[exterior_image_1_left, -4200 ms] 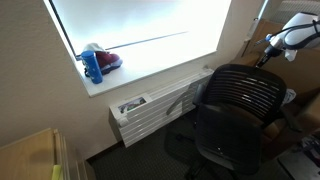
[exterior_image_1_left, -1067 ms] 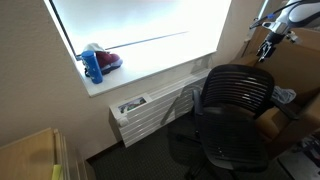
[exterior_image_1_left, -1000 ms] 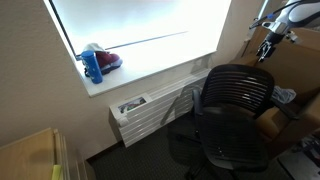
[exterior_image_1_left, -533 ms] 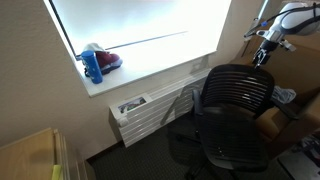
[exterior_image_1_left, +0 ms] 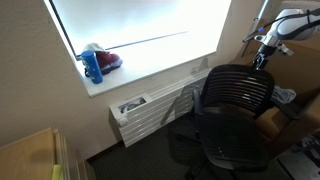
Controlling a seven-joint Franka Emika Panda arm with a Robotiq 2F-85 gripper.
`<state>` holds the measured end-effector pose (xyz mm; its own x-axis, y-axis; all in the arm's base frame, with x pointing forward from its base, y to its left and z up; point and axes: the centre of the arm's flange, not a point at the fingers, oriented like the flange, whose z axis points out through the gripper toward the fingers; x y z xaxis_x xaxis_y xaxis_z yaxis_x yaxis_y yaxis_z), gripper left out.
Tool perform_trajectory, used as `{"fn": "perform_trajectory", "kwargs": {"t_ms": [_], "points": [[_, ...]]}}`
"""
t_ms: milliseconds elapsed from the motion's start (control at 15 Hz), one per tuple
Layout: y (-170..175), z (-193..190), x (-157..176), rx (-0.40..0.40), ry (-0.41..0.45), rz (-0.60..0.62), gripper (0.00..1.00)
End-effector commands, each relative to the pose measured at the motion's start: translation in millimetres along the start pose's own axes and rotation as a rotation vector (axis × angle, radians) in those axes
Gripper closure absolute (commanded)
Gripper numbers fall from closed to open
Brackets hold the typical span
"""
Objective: Rotate the black chair
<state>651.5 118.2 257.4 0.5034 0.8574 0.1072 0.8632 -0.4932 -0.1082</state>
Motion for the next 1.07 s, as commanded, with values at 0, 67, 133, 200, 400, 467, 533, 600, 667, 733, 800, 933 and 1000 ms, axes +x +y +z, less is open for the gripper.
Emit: {"fn": "perform_trajectory", "kwargs": {"t_ms": [0, 67, 133, 200, 400, 467, 533, 600, 667, 733, 800, 933, 1000], "points": [[0.5, 5.1, -1.3, 0.006, -0.004, 0.003, 0.00], [0.4, 6.2, -1.3, 0.008, -0.005, 0.003, 0.00], [0.4, 5.0, -0.9, 0.006, -0.004, 0.002, 0.00], [0.3, 3.8, -0.2, 0.004, -0.003, 0.001, 0.00], [2.9, -0.4, 4.1, -0.109, 0.058, 0.000, 0.00], [5.0, -6.9, 6.9, -0.162, 0.080, -0.008, 0.00], [8.8, -10.6, 9.0, -0.201, 0.095, -0.016, 0.00], [11.3, -13.5, 10.0, -0.235, 0.099, -0.024, 0.00], [15.0, -15.0, 10.1, -0.272, 0.098, -0.027, 0.00], [19.5, -15.3, 9.4, -0.304, 0.094, -0.018, 0.00], [19.1, -18.3, 14.6, -0.244, 0.104, -0.026, 0.00], [22.5, -20.0, 12.9, -0.276, 0.100, -0.022, 0.00], [25.5, -16.1, 11.2, -0.241, 0.094, -0.009, 0.00]]}}
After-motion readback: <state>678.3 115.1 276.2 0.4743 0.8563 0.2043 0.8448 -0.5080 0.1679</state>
